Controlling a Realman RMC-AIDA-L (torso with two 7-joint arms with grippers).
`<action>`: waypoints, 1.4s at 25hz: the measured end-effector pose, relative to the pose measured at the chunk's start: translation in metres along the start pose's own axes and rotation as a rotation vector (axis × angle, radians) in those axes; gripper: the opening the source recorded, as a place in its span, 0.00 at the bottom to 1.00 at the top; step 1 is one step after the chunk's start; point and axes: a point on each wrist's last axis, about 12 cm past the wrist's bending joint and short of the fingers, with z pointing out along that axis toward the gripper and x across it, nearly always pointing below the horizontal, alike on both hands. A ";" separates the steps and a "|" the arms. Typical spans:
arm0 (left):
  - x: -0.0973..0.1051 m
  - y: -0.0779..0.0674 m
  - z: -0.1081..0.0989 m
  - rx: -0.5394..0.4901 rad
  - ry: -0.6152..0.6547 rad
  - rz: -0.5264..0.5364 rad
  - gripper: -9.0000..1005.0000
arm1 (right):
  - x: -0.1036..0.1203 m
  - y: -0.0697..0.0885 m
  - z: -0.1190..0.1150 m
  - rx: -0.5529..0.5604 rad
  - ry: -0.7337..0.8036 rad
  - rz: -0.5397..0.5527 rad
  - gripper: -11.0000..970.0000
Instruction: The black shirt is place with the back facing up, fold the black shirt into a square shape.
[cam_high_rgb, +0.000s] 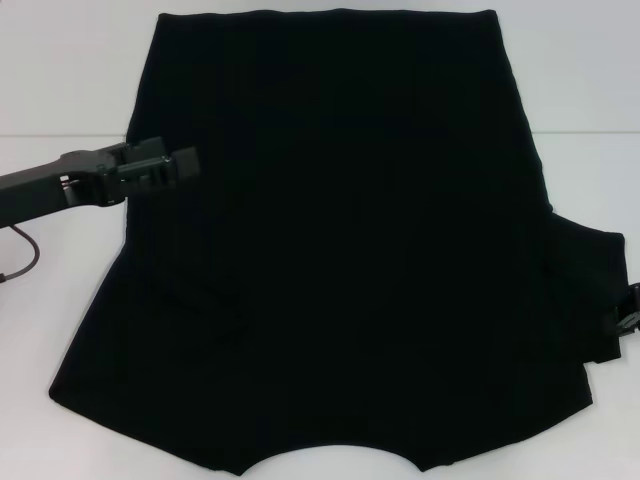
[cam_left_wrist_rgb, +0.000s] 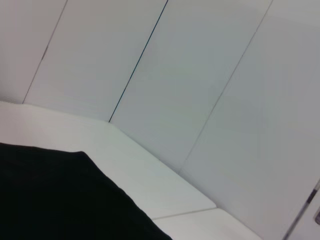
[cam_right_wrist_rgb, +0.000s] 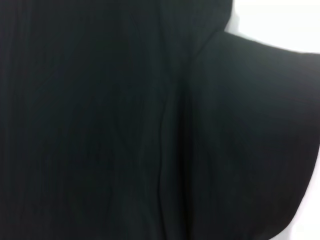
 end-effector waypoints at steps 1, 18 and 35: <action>0.000 0.000 0.000 0.000 -0.005 0.000 0.84 | 0.000 0.000 0.000 0.000 -0.002 -0.001 0.36; -0.001 -0.001 -0.005 0.004 -0.042 -0.003 0.84 | -0.012 -0.021 -0.026 0.064 -0.154 0.066 0.06; -0.002 0.000 -0.014 -0.006 -0.113 -0.021 0.84 | -0.045 0.032 -0.043 -0.165 -0.238 -0.074 0.10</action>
